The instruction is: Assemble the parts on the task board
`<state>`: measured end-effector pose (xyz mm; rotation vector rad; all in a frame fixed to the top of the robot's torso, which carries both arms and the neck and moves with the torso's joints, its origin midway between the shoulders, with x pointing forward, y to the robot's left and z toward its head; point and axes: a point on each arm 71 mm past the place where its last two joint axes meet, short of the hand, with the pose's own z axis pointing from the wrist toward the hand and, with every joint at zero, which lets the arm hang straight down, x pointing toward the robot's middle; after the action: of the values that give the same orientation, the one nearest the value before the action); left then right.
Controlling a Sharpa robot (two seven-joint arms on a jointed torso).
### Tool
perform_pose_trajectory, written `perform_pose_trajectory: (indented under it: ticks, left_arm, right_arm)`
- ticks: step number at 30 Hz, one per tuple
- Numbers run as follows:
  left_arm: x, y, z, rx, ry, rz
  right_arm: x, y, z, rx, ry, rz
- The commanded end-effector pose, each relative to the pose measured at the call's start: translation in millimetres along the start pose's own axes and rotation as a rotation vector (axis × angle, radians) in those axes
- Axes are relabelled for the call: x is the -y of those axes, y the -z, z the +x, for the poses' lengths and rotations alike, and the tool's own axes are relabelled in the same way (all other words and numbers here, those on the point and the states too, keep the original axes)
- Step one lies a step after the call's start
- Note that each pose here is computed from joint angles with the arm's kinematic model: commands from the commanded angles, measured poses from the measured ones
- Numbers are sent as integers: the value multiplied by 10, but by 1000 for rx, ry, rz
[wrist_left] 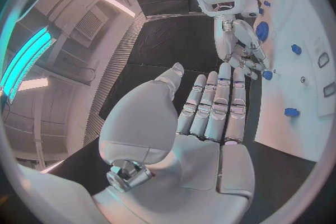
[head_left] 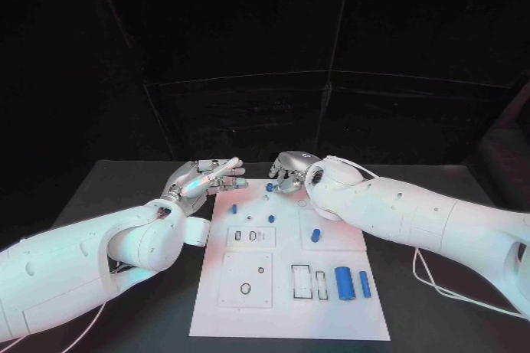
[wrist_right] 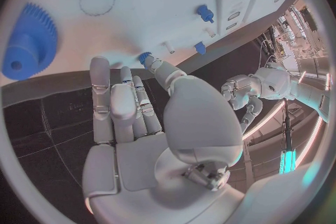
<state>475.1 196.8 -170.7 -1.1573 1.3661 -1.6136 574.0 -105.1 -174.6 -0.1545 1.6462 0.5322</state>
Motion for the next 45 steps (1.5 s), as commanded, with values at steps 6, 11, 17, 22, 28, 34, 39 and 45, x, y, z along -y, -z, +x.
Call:
perform_pose_trajectory:
  ticks: [6, 11, 17, 22, 28, 34, 39, 45]
  left_arm:
    - [19, 3, -35, -4, 2, 5]
    - [24, 10, -54, -1, 4, 4]
    - [23, 9, -61, -1, 5, 3]
    - [18, 0, -48, -5, 7, 2]
    - [9, -14, -39, -8, 9, 0]
    - [2, -24, -39, -9, 9, -1]
    - [-2, -31, -38, -9, 9, -2]
    - [-5, -36, -27, -12, 11, -2]
  right_arm:
    - [252, 247, -218, 86, -64, 10]
    - [469, 450, -406, 94, -138, 46]
    - [739, 676, -496, 40, -177, 119]
    - [901, 761, -485, -32, -166, 185]
    - [955, 736, -439, -96, -140, 222]
    - [905, 673, -395, -130, -119, 214]
    - [874, 627, -377, -136, -109, 213]
    - [844, 587, -363, -138, -91, 212]
